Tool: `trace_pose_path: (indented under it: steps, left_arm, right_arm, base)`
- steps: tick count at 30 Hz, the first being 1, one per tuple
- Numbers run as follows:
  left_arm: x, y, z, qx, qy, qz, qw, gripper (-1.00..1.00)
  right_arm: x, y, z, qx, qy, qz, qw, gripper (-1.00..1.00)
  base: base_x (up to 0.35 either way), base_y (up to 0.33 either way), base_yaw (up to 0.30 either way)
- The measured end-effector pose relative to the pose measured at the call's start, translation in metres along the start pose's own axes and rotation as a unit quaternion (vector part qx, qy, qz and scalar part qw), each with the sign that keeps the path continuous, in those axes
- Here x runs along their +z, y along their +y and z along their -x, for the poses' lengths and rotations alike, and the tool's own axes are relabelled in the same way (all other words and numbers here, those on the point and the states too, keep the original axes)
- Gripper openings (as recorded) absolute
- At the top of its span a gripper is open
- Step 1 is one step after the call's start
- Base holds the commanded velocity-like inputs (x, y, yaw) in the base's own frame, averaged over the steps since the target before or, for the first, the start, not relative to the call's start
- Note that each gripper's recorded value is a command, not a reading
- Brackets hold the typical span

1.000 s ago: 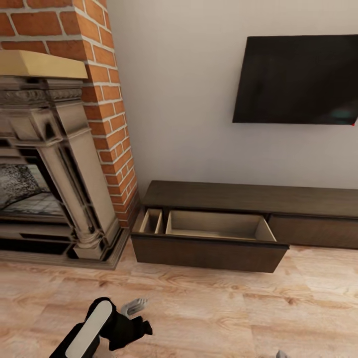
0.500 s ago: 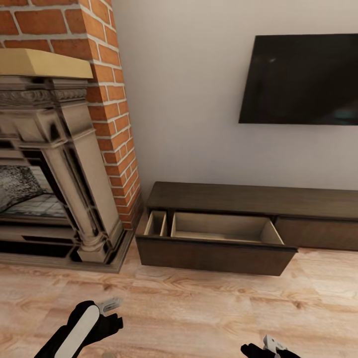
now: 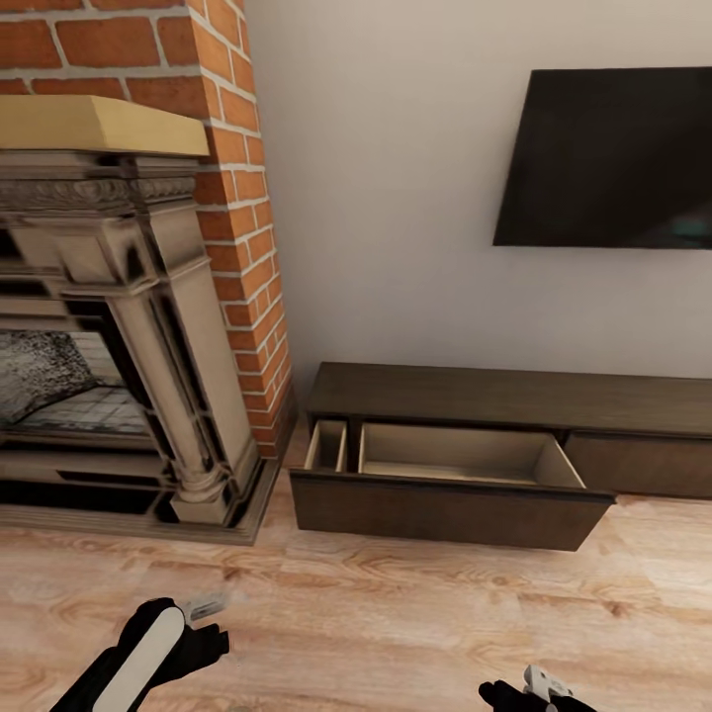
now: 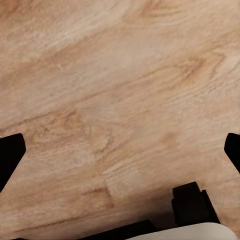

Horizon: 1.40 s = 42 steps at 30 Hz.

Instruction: Place each of the two pumpkins and all three candles from the living room inside a cabinet in the living room (use any cabinet), then make sure every cabinet is closed, and position the cauldron so it is next to a table in the living room.

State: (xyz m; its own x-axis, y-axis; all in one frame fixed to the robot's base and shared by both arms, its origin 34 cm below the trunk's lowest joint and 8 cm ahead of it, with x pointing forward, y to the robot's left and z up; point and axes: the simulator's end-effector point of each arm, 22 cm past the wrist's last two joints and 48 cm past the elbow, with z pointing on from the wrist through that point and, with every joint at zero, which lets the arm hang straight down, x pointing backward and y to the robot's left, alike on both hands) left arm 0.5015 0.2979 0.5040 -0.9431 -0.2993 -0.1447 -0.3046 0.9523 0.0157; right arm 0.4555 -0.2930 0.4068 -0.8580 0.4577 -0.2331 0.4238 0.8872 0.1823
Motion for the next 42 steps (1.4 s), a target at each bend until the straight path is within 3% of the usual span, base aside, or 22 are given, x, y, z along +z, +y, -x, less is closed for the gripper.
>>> trace_pose_path:
  steps: [13, 30, 42]
  left_arm:
    - [0.001, 0.002, -0.001, -0.003, 0.000, 0.003, 1.0000, 1.00]
    - [0.000, -0.004, 0.001, -0.004, -0.003, -0.003, 1.0000, 1.00]
    - [0.021, -0.005, -0.003, -0.004, -0.005, -0.006, 1.0000, 1.00]
  right_arm:
    - [0.000, 0.001, 0.001, 0.000, -0.002, 0.002, 1.0000, 1.00]
    - [0.000, 0.001, 0.001, 0.000, -0.002, 0.003, 1.0000, 1.00]
    - [0.022, -0.004, -0.007, 0.001, -0.003, 0.004, 1.0000, 1.00]
  base:
    - [0.085, 0.133, 0.000]
    - [0.072, 0.004, 0.000]
    - [0.000, 0.000, 0.000]
